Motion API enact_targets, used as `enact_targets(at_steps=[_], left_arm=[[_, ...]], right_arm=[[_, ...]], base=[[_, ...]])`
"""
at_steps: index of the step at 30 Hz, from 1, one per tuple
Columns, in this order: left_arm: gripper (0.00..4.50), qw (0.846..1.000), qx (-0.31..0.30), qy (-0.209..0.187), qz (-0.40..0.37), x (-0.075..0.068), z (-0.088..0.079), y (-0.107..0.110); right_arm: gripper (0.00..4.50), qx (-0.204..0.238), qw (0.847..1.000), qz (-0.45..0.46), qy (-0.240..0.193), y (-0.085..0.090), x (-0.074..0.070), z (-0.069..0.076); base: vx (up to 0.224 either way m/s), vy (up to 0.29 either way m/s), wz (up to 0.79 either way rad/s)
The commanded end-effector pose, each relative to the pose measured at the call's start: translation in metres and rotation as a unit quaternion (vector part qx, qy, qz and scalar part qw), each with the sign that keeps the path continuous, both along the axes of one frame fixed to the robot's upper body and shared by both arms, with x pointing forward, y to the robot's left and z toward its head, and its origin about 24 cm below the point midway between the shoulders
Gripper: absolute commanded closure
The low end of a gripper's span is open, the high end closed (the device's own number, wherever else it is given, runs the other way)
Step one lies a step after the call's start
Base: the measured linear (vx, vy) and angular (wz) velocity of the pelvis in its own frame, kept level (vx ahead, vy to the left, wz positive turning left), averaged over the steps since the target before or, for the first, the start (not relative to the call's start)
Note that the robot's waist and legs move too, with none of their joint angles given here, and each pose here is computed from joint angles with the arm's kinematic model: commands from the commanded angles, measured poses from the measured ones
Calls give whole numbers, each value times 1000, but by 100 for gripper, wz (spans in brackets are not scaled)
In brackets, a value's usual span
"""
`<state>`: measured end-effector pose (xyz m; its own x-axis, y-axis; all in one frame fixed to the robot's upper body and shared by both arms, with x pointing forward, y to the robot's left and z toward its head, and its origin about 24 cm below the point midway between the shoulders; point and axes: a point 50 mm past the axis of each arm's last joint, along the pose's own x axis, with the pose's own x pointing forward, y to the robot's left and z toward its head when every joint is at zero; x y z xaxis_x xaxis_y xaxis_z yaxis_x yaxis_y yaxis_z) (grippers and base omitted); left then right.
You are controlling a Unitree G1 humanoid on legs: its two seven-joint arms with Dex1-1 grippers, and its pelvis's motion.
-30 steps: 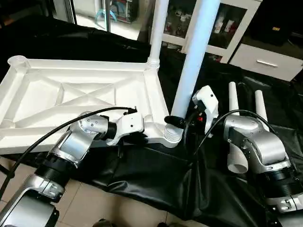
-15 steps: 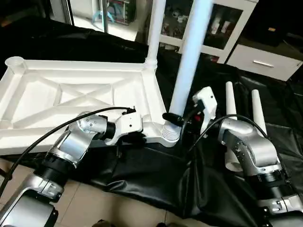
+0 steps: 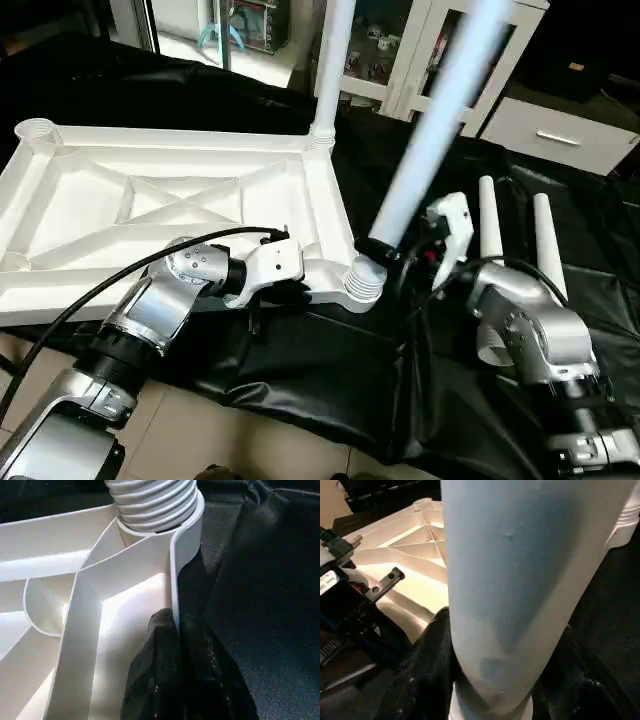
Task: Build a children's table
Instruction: Pick table leg
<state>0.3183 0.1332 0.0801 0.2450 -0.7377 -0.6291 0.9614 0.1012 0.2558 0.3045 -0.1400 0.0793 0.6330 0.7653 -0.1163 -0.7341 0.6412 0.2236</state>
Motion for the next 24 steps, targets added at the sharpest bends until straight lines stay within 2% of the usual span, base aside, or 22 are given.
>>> enact_targets(at_steps=[1,4,10,15,21,24], left_arm=[[450,1000,5,-8,-12,0,4,-2],[450,1000,5,-9,-12,1,4,-2],[450,1000,5,-9,-12,1,4,-2],[450,1000,7,-9,-11,2,5,-2],[450,1000,7,-9,-11,2,5,-2],[450,1000,6,-9,-11,2,5,-2]], right_arm=[[267,-82,991,-35,99,-18,-15,-48],[267,-91,991,-26,98,-16,-24,-53],[267,-108,989,-16,95,-14,-30,-58],[267,-152,984,26,91,-9,-37,-63],[267,-176,977,51,104,-6,-35,-64],[267,-183,972,68,129,-6,-36,-66]], base=[[0,0,0],[0,0,0],[0,0,0],[0,0,0],[0,0,0],[0,0,0]])
